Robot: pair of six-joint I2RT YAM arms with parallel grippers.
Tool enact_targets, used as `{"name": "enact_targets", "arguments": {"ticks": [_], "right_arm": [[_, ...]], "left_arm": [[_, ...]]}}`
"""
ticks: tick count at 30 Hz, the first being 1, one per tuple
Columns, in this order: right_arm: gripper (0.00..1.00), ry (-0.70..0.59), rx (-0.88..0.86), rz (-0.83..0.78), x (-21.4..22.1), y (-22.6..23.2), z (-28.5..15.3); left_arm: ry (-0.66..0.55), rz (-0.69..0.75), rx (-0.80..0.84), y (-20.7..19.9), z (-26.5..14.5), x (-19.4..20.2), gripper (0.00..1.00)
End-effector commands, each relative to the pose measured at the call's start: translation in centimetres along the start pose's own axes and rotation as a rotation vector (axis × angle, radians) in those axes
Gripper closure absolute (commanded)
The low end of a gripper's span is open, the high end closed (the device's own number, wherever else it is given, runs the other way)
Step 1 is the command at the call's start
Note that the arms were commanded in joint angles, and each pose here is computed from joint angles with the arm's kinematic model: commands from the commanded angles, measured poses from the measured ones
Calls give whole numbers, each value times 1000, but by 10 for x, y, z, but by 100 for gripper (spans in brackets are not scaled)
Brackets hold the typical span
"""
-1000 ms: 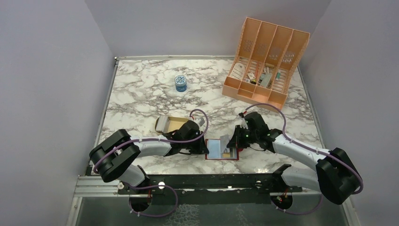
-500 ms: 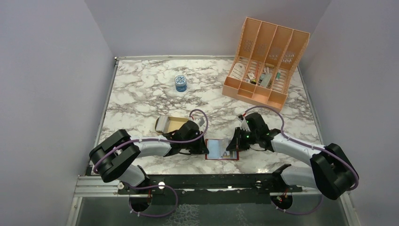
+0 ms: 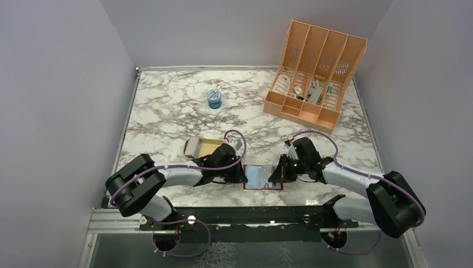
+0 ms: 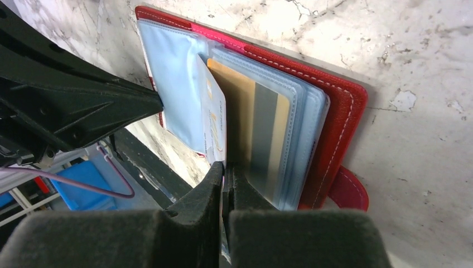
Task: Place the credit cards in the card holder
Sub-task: Insert the credit card into the card holder.
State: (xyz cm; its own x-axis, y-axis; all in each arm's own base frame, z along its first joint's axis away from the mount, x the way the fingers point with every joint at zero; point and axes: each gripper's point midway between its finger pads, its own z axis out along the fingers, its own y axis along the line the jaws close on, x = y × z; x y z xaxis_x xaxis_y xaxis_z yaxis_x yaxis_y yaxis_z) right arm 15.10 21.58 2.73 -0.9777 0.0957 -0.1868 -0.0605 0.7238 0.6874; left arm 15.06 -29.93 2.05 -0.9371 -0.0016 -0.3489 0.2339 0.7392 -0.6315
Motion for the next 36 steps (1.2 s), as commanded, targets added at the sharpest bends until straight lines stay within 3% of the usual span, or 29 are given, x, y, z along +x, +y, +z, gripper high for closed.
{"name": "enact_targets", "arguments": {"ticks": [1, 36], "right_arm": [[99, -22, 30, 33, 4, -9, -1], [99, -89, 98, 39, -3, -26, 1]], "left_arm": [[11, -3, -68, 20, -2, 11, 94], [16, -10, -67, 19, 1, 15, 94]]}}
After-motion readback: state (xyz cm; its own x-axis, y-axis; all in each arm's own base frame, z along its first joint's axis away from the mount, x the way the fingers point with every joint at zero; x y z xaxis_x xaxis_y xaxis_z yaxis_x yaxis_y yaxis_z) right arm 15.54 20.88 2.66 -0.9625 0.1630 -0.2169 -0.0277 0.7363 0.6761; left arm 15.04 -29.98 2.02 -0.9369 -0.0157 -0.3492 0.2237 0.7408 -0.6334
